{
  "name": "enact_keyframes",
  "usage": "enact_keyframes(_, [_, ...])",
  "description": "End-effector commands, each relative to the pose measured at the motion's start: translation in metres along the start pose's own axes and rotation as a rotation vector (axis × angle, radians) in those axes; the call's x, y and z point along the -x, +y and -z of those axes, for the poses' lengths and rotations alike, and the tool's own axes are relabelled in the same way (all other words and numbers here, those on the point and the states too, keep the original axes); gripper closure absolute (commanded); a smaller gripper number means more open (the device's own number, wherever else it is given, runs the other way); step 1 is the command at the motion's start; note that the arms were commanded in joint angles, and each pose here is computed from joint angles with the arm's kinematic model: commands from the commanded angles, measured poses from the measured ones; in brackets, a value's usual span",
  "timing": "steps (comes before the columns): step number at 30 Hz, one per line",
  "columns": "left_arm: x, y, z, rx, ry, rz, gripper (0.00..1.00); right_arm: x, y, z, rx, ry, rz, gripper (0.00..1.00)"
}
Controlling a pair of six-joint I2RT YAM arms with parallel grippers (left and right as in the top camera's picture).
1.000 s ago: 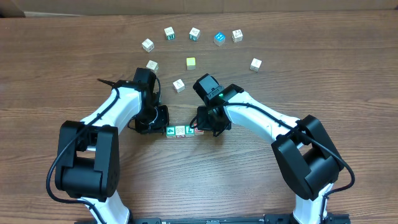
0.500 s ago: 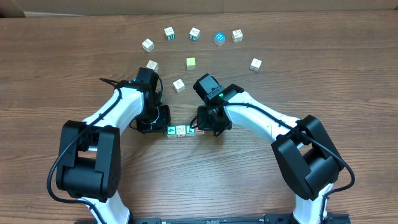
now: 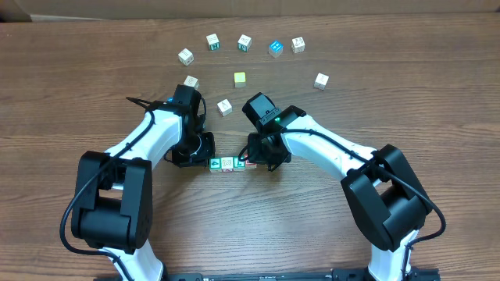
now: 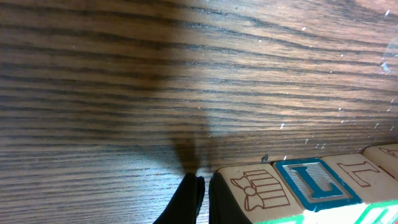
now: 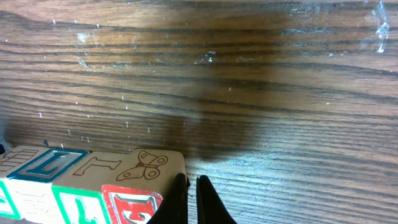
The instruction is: Form a horizontal line
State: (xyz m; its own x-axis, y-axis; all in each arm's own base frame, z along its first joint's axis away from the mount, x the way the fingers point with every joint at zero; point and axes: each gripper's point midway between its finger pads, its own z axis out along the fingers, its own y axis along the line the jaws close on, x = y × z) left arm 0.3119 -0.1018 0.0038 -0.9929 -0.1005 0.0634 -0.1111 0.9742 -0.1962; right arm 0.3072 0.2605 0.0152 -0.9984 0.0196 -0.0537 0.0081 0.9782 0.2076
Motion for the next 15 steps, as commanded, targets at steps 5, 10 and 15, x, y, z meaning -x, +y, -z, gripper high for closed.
enact_keyframes(5, [0.007,-0.004,0.006,-0.001,-0.027,0.005,0.96,0.006,-0.012,0.001,-0.022,-0.012,-0.027,0.96])
enact_keyframes(10, [0.007,-0.004,0.006,0.000,-0.027,0.005,0.96,0.015,-0.023,0.002,-0.052,-0.037,-0.048,0.95])
enact_keyframes(15, [0.011,0.007,0.006,0.050,-0.049,0.015,0.96,0.034,-0.051,0.007,-0.126,-0.096,-0.111,0.95])
